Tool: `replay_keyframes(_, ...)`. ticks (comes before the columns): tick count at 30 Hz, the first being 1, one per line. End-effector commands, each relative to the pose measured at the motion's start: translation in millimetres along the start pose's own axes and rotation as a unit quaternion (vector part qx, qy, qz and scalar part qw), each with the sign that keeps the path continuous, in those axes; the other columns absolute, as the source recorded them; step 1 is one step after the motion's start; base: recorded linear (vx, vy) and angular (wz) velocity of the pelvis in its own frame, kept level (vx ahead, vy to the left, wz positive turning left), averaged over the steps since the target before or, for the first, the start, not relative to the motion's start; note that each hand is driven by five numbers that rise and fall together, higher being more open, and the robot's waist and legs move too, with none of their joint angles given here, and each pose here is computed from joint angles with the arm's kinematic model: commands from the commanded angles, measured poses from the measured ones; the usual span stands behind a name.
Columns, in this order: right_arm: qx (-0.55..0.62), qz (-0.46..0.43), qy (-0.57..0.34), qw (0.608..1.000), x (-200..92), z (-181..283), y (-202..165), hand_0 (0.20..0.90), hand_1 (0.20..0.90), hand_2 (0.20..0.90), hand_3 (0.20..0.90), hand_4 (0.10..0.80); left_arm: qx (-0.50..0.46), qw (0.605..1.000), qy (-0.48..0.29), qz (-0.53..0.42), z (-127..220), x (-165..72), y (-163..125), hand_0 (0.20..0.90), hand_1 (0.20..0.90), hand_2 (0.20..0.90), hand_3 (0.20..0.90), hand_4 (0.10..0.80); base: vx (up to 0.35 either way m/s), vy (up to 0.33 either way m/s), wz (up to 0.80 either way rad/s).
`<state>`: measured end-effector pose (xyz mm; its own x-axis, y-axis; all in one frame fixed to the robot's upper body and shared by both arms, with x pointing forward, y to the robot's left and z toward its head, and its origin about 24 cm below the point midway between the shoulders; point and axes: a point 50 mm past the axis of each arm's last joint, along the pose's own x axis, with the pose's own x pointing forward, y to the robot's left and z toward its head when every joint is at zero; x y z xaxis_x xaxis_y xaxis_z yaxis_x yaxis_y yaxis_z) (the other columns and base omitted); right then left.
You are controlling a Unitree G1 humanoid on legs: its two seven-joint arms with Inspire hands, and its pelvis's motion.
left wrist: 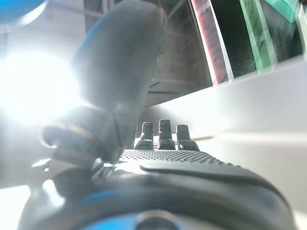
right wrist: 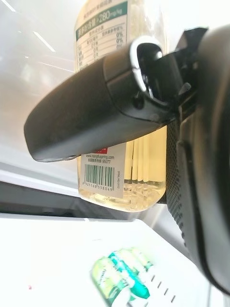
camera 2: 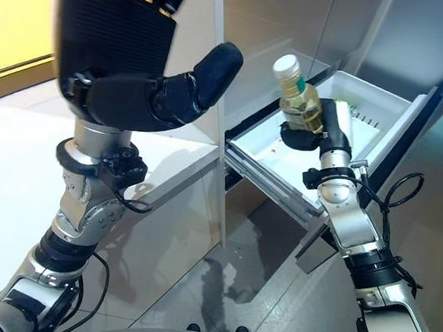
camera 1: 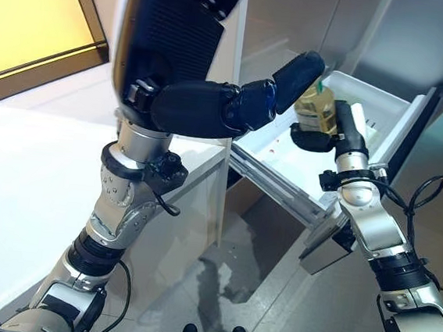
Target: Put drinks into fridge and close the fridge
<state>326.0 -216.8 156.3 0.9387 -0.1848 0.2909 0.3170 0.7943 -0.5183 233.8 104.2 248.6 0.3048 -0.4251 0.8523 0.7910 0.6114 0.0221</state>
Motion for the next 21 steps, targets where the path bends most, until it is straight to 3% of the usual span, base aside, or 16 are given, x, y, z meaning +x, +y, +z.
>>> replay_keyframes(1, 0.028, -0.177, -0.207, 0.962, 37, 94, -73, 0.3, 0.3, 0.3, 0.2, 0.1, -0.142, 0.988, 0.05, -0.016, -23, -16, 1, 0.9, 0.9, 0.9, 0.9, 0.8, 0.024, -0.015, 0.15)
replay_keyframes(10, -0.064, -0.211, -0.103, 0.97, 71, 54, -115, 0.3, 0.3, 0.3, 0.2, 0.1, -0.432, 0.892, 0.132, -0.012, -56, -65, -21, 0.9, 0.9, 0.9, 0.9, 0.8, 0.031, -0.016, 0.22)
replay_keyframes(16, -0.1, -0.205, -0.046, 0.973, 78, 33, -132, 0.3, 0.3, 0.3, 0.2, 0.1, -0.549, 0.816, 0.176, 0.032, -73, -97, -36, 0.9, 0.9, 0.9, 0.9, 0.8, 0.021, -0.035, 0.25)
replay_keyframes(21, -0.121, -0.191, -0.008, 0.974, 81, 22, -140, 0.3, 0.3, 0.3, 0.2, 0.1, -0.586, 0.765, 0.248, 0.098, -88, -139, -44, 0.9, 0.9, 0.9, 0.9, 0.8, -0.002, -0.012, 0.2)
